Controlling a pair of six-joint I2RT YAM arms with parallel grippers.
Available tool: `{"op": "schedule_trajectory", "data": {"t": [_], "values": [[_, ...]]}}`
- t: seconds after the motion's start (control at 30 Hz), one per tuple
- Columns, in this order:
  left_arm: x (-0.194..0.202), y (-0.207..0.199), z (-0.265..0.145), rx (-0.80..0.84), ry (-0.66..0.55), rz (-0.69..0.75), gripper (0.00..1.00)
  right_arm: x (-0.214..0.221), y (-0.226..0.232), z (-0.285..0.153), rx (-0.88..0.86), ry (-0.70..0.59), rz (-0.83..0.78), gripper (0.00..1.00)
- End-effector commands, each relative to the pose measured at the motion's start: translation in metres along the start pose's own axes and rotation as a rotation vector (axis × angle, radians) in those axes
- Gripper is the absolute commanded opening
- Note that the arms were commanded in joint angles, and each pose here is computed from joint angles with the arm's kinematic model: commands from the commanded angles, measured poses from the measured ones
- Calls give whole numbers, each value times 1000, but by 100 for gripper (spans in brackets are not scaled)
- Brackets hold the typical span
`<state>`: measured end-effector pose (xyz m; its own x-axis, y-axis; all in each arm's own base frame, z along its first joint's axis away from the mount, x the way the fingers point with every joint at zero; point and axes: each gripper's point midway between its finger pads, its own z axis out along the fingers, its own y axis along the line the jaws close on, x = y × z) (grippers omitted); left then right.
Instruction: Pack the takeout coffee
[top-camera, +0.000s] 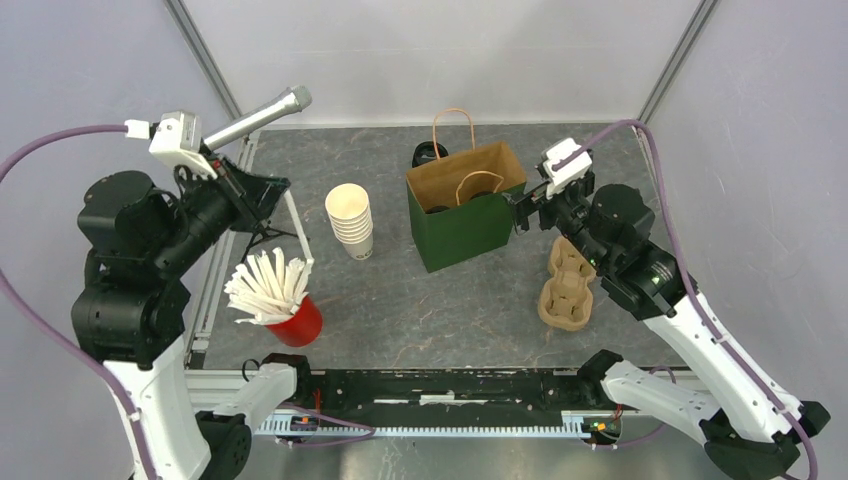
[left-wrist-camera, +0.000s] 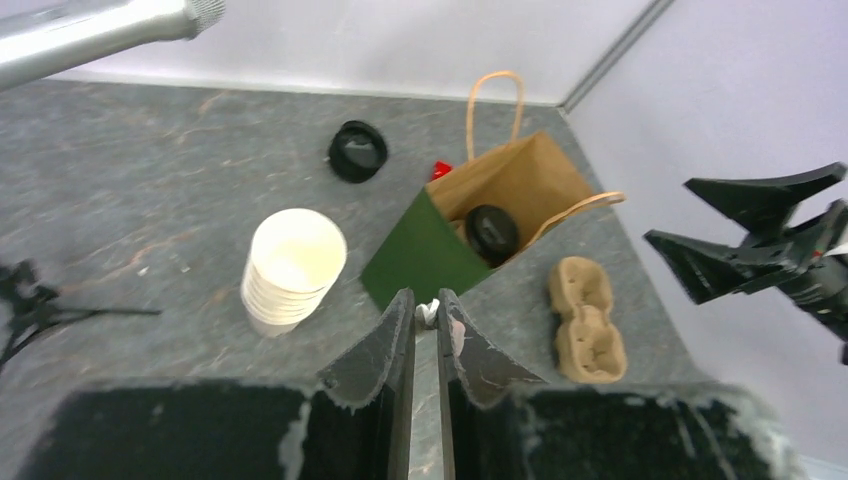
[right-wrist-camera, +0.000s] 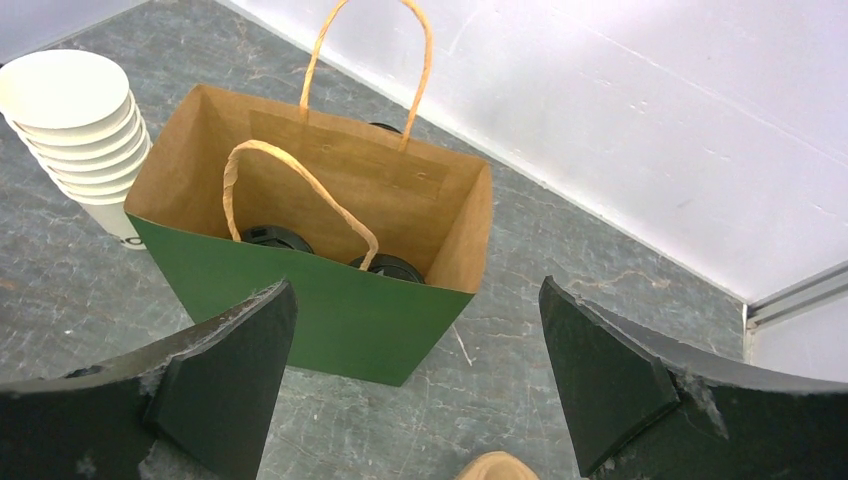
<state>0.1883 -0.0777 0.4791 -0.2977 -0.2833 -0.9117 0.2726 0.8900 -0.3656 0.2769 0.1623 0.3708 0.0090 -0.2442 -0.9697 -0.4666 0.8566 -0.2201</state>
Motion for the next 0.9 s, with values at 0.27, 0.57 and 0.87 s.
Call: {"op": "schedule_trajectory", "data": {"t": [0.27, 0.57, 0.87], "values": [[-38, -34, 33, 193, -73, -82, 18, -25, -23, -20, 98, -109, 11, 98], [-48, -43, 71, 313, -144, -332, 16, -26, -24, -23, 105, -124, 11, 98], [-35, -35, 140, 271, -229, -499, 16, -23, -25, -27, 110, -126, 19, 98]]}}
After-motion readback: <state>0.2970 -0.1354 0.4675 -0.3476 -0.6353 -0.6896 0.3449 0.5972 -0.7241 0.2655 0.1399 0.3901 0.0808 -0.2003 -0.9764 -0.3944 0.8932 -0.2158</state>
